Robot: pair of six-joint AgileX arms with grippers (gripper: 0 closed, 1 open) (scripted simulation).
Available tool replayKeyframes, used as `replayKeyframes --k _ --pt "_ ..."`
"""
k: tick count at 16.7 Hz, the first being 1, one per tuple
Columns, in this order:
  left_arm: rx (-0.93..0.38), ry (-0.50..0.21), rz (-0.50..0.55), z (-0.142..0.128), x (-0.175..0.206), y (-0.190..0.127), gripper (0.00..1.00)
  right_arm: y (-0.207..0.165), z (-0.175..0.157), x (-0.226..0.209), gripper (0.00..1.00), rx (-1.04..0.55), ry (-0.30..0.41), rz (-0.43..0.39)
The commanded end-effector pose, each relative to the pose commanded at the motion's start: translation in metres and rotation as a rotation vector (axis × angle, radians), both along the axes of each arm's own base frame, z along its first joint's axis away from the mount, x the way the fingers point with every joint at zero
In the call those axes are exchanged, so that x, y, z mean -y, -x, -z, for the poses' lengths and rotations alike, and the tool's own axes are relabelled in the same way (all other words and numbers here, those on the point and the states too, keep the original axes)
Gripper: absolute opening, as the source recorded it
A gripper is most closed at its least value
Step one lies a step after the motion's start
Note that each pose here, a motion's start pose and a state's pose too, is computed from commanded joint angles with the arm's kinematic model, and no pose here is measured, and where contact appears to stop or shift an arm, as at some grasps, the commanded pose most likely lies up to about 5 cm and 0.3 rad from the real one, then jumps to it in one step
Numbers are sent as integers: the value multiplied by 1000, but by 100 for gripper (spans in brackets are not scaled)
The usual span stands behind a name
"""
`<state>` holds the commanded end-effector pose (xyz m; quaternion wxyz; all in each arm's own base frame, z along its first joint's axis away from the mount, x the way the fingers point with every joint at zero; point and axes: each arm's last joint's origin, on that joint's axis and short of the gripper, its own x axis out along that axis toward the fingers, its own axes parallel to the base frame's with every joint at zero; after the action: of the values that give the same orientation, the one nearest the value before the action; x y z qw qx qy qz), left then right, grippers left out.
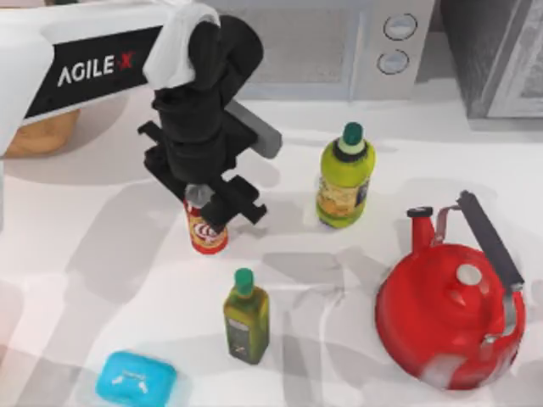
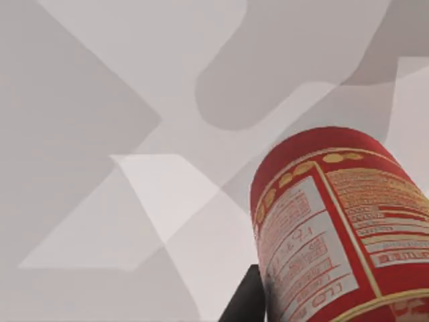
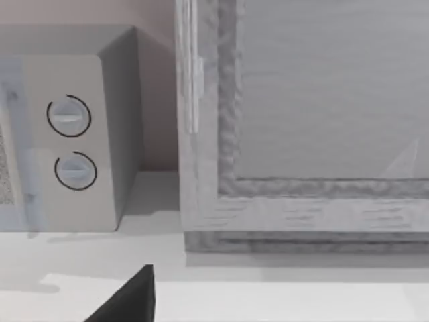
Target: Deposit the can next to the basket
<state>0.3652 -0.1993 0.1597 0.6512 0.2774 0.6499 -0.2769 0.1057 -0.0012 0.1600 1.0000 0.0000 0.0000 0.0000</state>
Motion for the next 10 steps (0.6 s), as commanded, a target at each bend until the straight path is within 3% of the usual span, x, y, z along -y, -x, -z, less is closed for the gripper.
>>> replayKeyframes --k 2,3,10 --pt "0 0 0 0 0 0 2 0 0 0 100 0 0 0" --pt "0 0 0 0 0 0 0 0 0 0 100 0 0 0" --pt "0 0 0 0 0 0 0 0 0 0 100 0 0 0"
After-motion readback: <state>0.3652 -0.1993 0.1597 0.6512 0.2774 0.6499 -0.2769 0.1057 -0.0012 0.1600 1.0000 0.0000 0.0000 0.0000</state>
